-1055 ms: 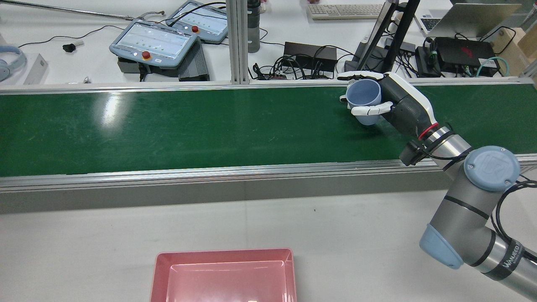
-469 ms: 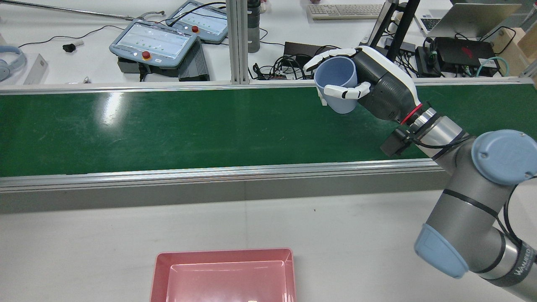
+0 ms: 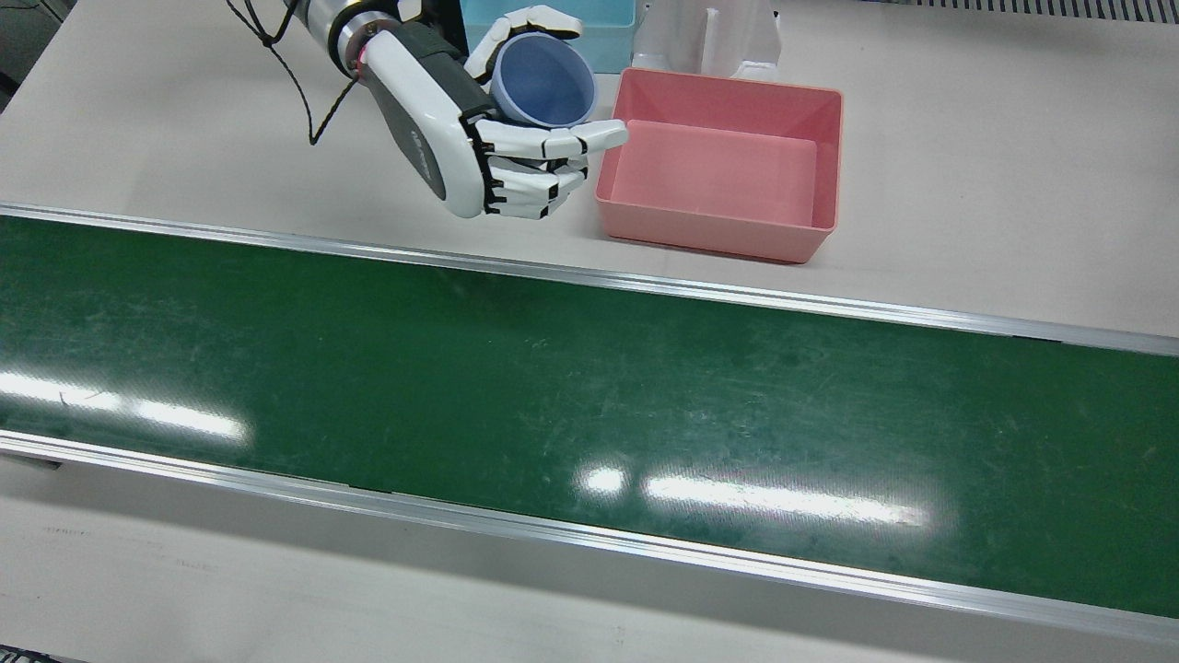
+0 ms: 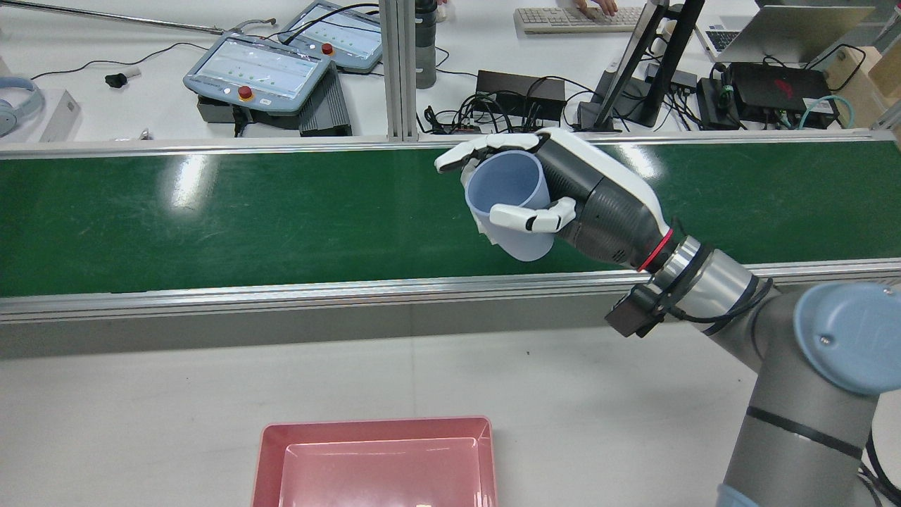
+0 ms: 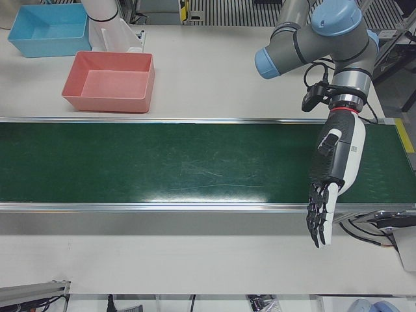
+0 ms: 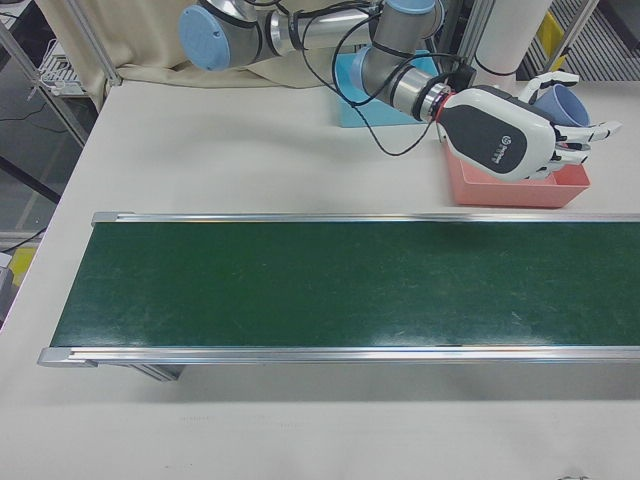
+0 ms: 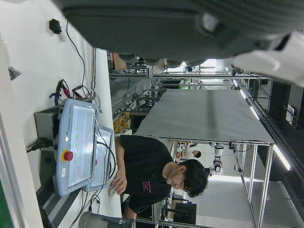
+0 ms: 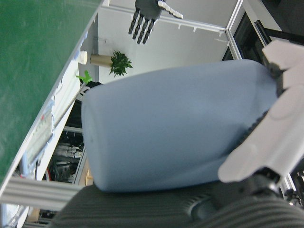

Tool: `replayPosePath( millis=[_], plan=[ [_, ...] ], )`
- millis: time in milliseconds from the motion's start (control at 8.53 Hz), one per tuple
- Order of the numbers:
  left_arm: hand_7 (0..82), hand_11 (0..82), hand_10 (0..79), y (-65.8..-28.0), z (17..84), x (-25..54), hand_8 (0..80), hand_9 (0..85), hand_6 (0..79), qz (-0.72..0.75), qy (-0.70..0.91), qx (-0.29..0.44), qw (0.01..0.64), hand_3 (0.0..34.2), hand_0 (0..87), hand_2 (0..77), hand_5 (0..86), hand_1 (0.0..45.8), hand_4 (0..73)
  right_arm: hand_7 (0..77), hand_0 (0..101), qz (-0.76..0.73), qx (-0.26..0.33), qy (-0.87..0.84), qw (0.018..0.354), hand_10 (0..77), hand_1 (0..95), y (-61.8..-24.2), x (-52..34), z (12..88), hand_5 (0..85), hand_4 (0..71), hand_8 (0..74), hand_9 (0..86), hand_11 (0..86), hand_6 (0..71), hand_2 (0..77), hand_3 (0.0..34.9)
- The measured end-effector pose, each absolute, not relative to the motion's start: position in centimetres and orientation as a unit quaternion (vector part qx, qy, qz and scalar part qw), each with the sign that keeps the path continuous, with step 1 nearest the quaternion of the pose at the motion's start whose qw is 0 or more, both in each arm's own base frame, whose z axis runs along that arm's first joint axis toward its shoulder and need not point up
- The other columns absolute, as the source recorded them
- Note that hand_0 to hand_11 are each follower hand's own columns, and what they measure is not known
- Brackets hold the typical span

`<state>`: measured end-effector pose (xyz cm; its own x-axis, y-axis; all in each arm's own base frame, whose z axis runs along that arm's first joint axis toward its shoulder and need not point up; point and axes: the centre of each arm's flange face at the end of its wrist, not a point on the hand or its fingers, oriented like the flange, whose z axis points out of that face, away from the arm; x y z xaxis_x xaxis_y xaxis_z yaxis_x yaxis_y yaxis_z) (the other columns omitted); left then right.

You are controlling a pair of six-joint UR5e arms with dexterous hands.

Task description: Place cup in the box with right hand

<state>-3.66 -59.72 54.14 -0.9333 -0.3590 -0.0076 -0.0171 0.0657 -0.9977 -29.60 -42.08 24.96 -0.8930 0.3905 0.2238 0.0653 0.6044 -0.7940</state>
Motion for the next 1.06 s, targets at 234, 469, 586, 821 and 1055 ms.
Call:
replayPosePath(
  millis=[234, 469, 586, 821, 1055],
  plan=[
    [0.0, 0.0, 0.0, -59.7, 54.1, -3.7, 0.0, 0.0, 0.0, -0.671, 0.719, -0.131, 0.127, 0.0, 0.0, 0.5, 0.0, 0.5, 0.0, 58.4, 50, 0.418, -0.172, -0.867, 0.209, 51.8, 3.3, -36.2, -35.7, 24.5, 19.1, 13.1, 63.8, 47.5, 59.5, 44.2, 37.1, 13.1],
    [0.0, 0.0, 0.0, -59.7, 54.1, -3.7, 0.0, 0.0, 0.0, -0.671, 0.719, -0.131, 0.127, 0.0, 0.0, 0.5, 0.0, 0.5, 0.0, 58.9, 53, 0.406, -0.184, -0.862, 0.240, 47.5, 3.3, -30.5, -40.6, 24.5, 17.5, 7.1, 63.8, 47.5, 63.3, 43.6, 37.1, 13.1],
    [0.0, 0.0, 0.0, -59.7, 54.1, -3.7, 0.0, 0.0, 0.0, -0.671, 0.719, -0.131, 0.127, 0.0, 0.0, 0.5, 0.0, 0.5, 0.0, 60.0, 53, 0.401, -0.179, -0.861, 0.257, 46.4, 3.3, -28.6, -42.0, 24.9, 16.9, 6.5, 64.4, 47.5, 64.4, 42.0, 37.1, 13.0],
    [0.0, 0.0, 0.0, -59.7, 54.1, -3.7, 0.0, 0.0, 0.0, -0.671, 0.719, -0.131, 0.128, 0.0, 0.0, 0.5, 0.0, 0.5, 0.0, 64.4, 53, 0.402, -0.165, -0.853, 0.288, 36.5, 4.9, -26.8, -42.9, 26.9, 15.3, 1.1, 59.5, 49.6, 54.0, 36.0, 36.5, 10.8],
    [0.0, 0.0, 0.0, -59.7, 54.2, -3.7, 0.0, 0.0, 0.0, -0.671, 0.719, -0.131, 0.127, 0.0, 0.0, 0.5, 0.0, 0.5, 0.0, 73.6, 53, 0.403, -0.161, -0.847, 0.305, 22.4, 19.1, -26.1, -43.5, 28.2, 10.9, 0.0, 38.7, 58.9, 37.6, 19.6, 23.5, 11.0]
  ],
)
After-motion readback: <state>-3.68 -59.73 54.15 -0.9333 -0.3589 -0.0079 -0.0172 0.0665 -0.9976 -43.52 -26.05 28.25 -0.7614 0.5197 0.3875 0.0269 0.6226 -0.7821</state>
